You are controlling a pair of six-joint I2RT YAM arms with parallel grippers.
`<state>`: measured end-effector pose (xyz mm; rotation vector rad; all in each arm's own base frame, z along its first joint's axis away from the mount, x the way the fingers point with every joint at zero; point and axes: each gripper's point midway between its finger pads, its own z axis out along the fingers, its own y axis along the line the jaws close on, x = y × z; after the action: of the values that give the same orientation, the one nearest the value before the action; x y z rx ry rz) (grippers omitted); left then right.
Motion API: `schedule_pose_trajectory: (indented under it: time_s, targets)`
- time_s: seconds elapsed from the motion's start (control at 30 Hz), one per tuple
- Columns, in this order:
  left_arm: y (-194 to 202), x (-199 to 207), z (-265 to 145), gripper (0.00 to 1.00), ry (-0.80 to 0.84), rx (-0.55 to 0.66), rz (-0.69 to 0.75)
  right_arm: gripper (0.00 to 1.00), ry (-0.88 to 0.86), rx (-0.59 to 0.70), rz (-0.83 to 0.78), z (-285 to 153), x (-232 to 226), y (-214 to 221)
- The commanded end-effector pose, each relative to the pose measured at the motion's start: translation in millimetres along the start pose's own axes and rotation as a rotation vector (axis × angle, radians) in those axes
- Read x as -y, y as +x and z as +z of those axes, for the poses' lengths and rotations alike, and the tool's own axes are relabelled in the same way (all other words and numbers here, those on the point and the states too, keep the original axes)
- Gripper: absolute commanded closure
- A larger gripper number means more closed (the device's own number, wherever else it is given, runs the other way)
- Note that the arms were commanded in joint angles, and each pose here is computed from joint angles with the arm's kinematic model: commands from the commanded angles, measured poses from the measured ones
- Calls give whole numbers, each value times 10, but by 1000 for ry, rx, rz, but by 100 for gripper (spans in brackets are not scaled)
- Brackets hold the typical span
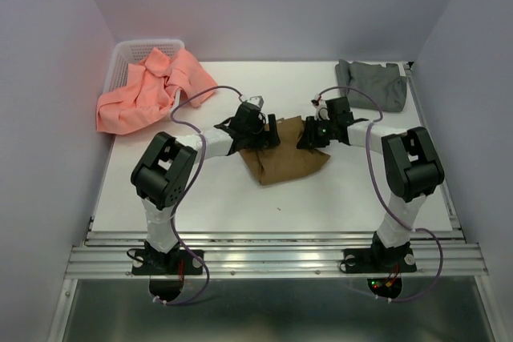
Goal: Fold and stack the skirts
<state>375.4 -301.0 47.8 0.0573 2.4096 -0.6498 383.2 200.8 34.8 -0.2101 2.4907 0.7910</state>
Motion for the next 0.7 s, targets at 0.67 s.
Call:
schedule_pose_trajectory:
  time_s: [0.67]
  targets:
    - [-1065,-223,-1745,1,-221,428,-49,99,532,378,-520,-984,230,-1818]
